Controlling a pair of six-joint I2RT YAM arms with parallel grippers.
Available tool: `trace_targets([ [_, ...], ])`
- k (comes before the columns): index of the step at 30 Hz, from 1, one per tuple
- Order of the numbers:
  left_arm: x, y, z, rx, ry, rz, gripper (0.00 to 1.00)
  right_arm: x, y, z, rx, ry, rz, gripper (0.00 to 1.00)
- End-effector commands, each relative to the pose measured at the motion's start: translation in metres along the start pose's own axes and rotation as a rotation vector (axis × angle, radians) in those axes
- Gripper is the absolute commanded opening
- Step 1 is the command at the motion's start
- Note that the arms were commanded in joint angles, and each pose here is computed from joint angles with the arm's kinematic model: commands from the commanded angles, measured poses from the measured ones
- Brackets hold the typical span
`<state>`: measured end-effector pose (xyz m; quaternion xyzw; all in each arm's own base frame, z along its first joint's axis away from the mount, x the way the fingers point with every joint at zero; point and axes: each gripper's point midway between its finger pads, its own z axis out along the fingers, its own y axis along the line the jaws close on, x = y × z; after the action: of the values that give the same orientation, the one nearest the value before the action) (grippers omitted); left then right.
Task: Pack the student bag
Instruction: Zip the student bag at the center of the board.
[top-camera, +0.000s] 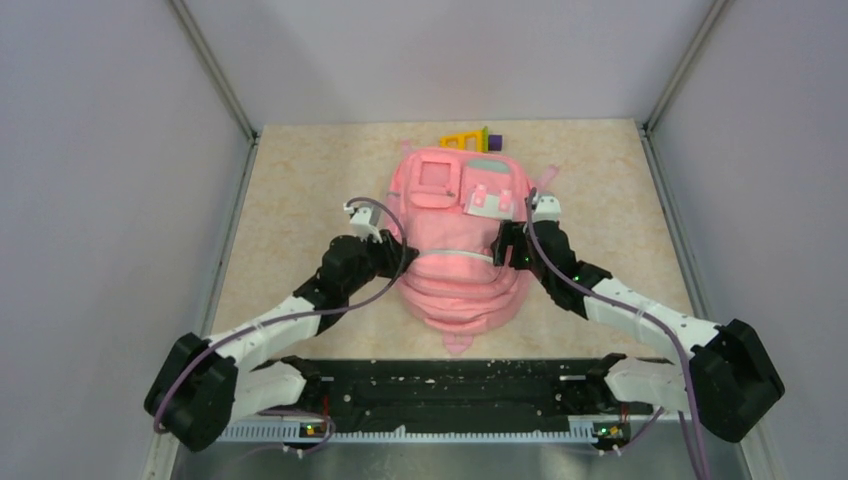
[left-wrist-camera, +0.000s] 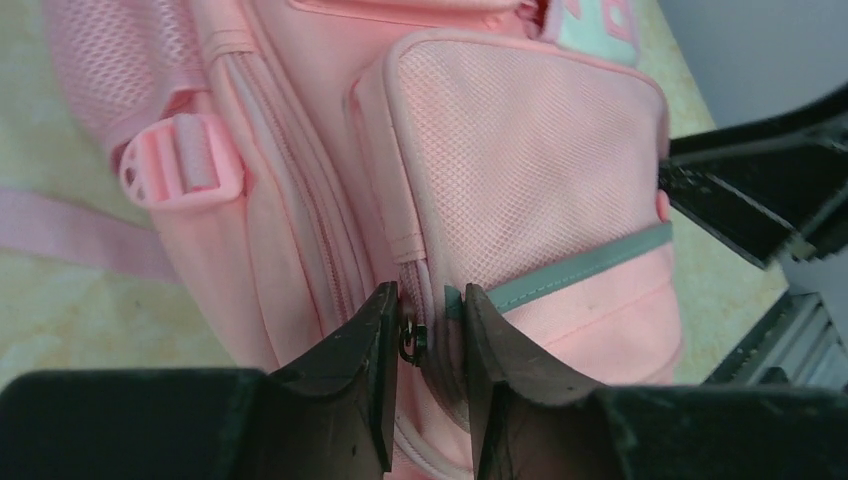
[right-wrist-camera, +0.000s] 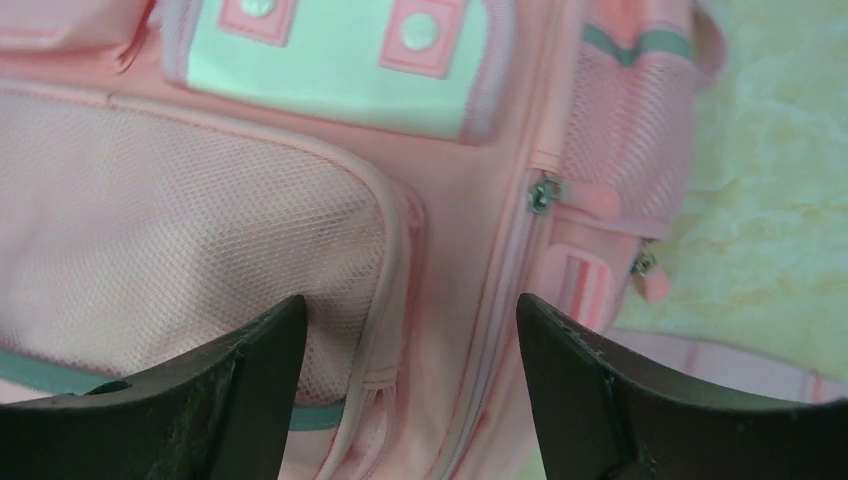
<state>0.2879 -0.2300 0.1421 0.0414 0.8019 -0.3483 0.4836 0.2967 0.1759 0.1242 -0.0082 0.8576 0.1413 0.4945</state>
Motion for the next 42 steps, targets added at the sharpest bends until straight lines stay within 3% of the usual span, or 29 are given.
trace_targets([
  [1, 0.023, -0.032, -0.032, 0.126, 0.068, -0.052, 0.35, -0.042, -0.016, 0.012, 0.083, -0.088, -0.034, 0.75],
  [6, 0.009, -0.002, -0.053, -0.062, 0.043, 0.059, 0.62, -0.058, -0.005, -0.006, 0.015, -0.071, -0.079, 0.79],
  [10, 0.001, 0.001, -0.065, -0.08, 0.048, 0.161, 0.75, -0.051, 0.007, -0.031, -0.086, -0.027, -0.067, 0.79],
  [19, 0.008, -0.016, -0.062, 0.082, 0.1, 0.354, 0.71, -0.035, 0.018, -0.072, -0.238, -0.019, -0.029, 0.79],
  [25, -0.005, 0.003, -0.056, 0.013, -0.032, 0.449, 0.71, -0.035, 0.023, -0.076, -0.269, -0.017, -0.03, 0.8],
  [29, -0.011, 0.008, -0.052, -0.023, -0.034, 0.483, 0.71, -0.027, 0.026, -0.064, -0.275, 0.004, -0.023, 0.79],
  [37, -0.01, 0.003, -0.046, 0.004, 0.01, 0.513, 0.69, -0.003, 0.029, -0.029, -0.251, 0.092, 0.001, 0.66],
  [42, -0.006, -0.001, -0.045, 0.036, 0.014, 0.516, 0.67, -0.001, 0.023, -0.01, -0.189, 0.084, 0.028, 0.46],
])
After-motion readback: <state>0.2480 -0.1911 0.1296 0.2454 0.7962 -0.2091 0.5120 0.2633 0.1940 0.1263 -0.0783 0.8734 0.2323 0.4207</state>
